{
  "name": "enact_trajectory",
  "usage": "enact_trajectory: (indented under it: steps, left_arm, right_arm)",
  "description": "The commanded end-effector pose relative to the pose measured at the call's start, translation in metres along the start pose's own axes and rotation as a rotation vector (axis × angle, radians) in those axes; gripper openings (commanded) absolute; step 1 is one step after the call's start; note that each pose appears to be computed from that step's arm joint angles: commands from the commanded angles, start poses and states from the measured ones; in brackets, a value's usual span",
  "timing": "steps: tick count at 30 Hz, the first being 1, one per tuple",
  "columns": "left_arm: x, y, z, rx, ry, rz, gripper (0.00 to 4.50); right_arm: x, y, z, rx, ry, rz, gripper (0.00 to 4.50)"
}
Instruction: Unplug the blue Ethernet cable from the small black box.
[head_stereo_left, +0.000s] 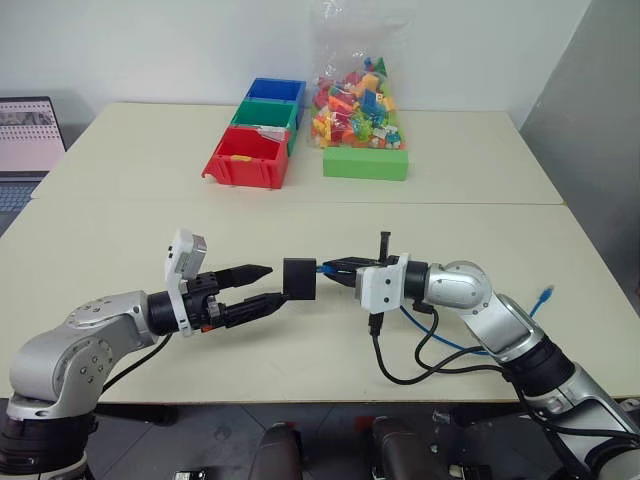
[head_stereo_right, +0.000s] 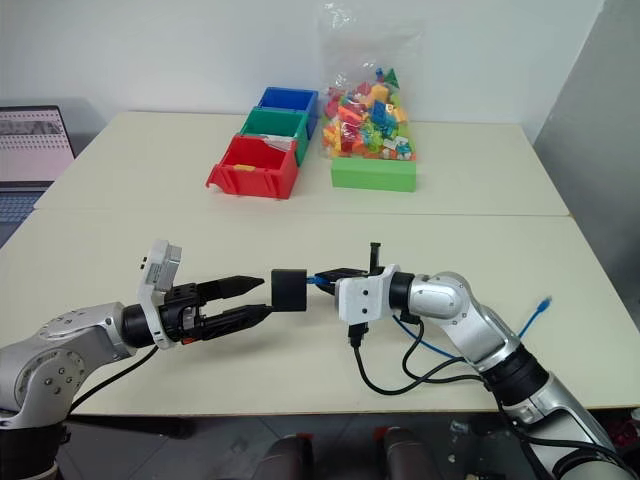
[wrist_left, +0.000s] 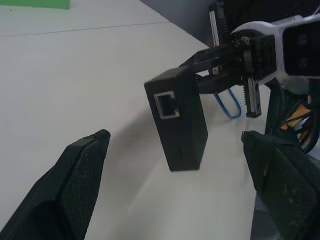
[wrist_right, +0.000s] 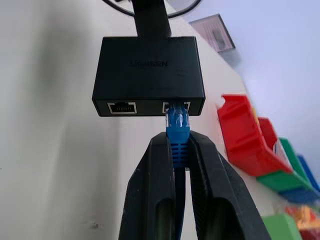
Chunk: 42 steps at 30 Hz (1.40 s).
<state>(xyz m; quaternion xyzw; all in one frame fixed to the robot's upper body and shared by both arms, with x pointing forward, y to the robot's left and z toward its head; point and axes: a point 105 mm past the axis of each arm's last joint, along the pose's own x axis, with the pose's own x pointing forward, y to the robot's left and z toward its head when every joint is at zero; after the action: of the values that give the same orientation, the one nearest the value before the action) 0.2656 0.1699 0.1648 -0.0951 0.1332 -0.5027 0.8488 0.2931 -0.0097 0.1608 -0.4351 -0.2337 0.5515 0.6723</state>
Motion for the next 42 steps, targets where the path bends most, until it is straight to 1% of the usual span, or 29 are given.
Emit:
enact_trajectory:
  steps: [1,6,9,10,12,16,18,23,24,27,33,34,35,37,41,42]
  left_arm:
    - [0.006,-0.007,0.013,-0.022,-0.039,-0.035,4.5]
    - [0.01,-0.017,0.014,-0.056,-0.042,-0.079,4.5]
    - [0.009,-0.017,0.014,-0.067,-0.044,-0.077,3.99]
    - [0.008,-0.017,0.014,-0.071,-0.045,-0.075,3.74]
    - [0.006,-0.016,0.014,-0.079,-0.048,-0.077,3.38]
    - [0.002,-0.015,0.013,-0.085,-0.046,-0.076,2.46]
    - [0.0,-0.015,0.012,-0.09,-0.044,-0.073,2.08]
    - [-0.002,-0.014,0.008,-0.109,-0.034,-0.078,0.83]
    - [-0.002,-0.014,0.008,-0.11,-0.036,-0.082,0.77]
    - [0.0,-0.015,0.008,-0.109,-0.039,-0.089,0.77]
    - [-0.001,-0.015,0.005,-0.095,-0.025,-0.097,0.77]
    - [-0.001,-0.015,0.005,-0.09,-0.029,-0.099,0.77]
    - [-0.001,-0.015,0.005,-0.077,-0.035,-0.1,0.77]
    - [-0.001,-0.015,0.003,-0.061,-0.032,-0.111,0.77]
    - [0.001,-0.016,-0.003,-0.024,-0.002,-0.147,0.77]
    - [0.001,-0.017,-0.004,-0.01,0.005,-0.161,0.77]
  right_arm:
    - [0.001,-0.017,0.021,-0.103,-0.094,-0.027,0.12]
    - [0.004,-0.021,0.024,-0.115,-0.116,-0.036,0.12]
    - [0.004,-0.022,0.024,-0.116,-0.119,-0.043,0.12]
    - [0.004,-0.022,0.024,-0.116,-0.119,-0.045,0.12]
    - [0.004,-0.023,0.023,-0.118,-0.119,-0.048,0.12]
    - [0.002,-0.024,0.022,-0.122,-0.116,-0.053,0.12]
    - [0.002,-0.024,0.021,-0.123,-0.113,-0.055,0.12]
    - [0.001,-0.025,0.022,-0.127,-0.114,-0.061,0.12]
    - [0.001,-0.026,0.022,-0.131,-0.116,-0.062,0.12]
    - [0.001,-0.026,0.024,-0.137,-0.124,-0.066,0.12]
    - [0.002,-0.02,0.028,-0.181,-0.133,-0.021,0.12]
    - [0.001,-0.018,0.028,-0.176,-0.133,-0.008,0.83]
    - [0.0,-0.015,0.028,-0.157,-0.131,0.008,0.99]
    - [-0.002,-0.011,0.028,-0.094,-0.127,0.044,1.5]
    - [-0.013,-0.002,0.038,0.181,-0.147,0.142,2.38]
    - [-0.016,-0.004,0.041,0.278,-0.159,0.145,2.38]
